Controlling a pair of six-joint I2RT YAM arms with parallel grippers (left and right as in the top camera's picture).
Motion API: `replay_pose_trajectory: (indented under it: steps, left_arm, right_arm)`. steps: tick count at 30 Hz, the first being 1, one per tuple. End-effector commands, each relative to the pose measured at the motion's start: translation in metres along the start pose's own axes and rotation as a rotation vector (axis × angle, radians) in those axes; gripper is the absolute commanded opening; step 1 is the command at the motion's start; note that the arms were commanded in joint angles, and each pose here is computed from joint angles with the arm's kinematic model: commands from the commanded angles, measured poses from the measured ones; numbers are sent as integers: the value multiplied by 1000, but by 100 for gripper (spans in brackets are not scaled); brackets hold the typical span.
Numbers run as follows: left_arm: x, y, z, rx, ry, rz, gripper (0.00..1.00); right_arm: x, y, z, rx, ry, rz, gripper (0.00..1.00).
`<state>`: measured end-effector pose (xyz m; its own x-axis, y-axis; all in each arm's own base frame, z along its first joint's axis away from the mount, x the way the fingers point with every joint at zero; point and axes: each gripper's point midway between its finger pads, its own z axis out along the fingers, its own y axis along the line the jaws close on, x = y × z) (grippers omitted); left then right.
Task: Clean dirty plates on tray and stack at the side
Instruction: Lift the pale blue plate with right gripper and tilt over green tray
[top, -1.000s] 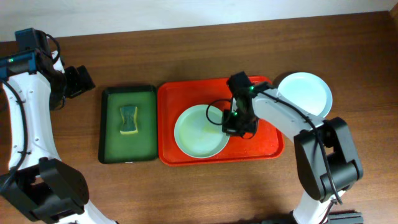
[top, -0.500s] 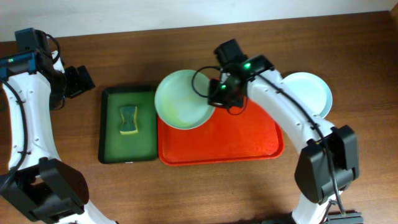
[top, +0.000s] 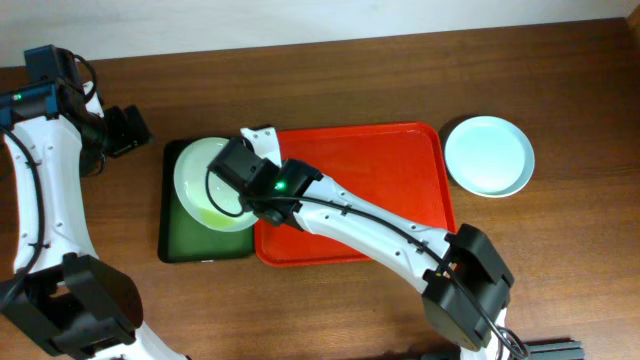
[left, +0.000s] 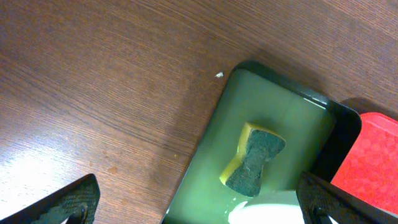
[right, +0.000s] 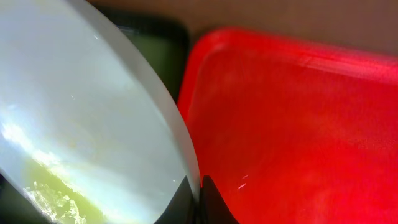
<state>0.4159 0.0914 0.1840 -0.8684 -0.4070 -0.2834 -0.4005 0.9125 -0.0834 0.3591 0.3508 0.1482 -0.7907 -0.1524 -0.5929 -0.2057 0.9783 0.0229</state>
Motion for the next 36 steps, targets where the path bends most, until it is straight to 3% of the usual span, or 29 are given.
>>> replay_pose_trajectory:
  steps: [1, 5, 10, 14, 36]
  left_arm:
    - [-3, 1, -8, 7, -20, -10, 99]
    - [-3, 0, -8, 7, -19, -10, 99]
    - [-3, 1, -8, 7, -19, -10, 99]
    - [-3, 0, -8, 7, -19, -10, 99]
    - [-3, 1, -8, 7, -19, -10, 99]
  right_arm:
    - [-41, 1, -36, 126, -192, -156, 4]
    - [-64, 9, -77, 347, -371, -415, 4]
    - [-79, 33, -111, 456, -508, -567, 4]
    - [-88, 47, -129, 486, -580, -589, 4]
    - [-89, 45, -128, 489, -578, -587, 4]
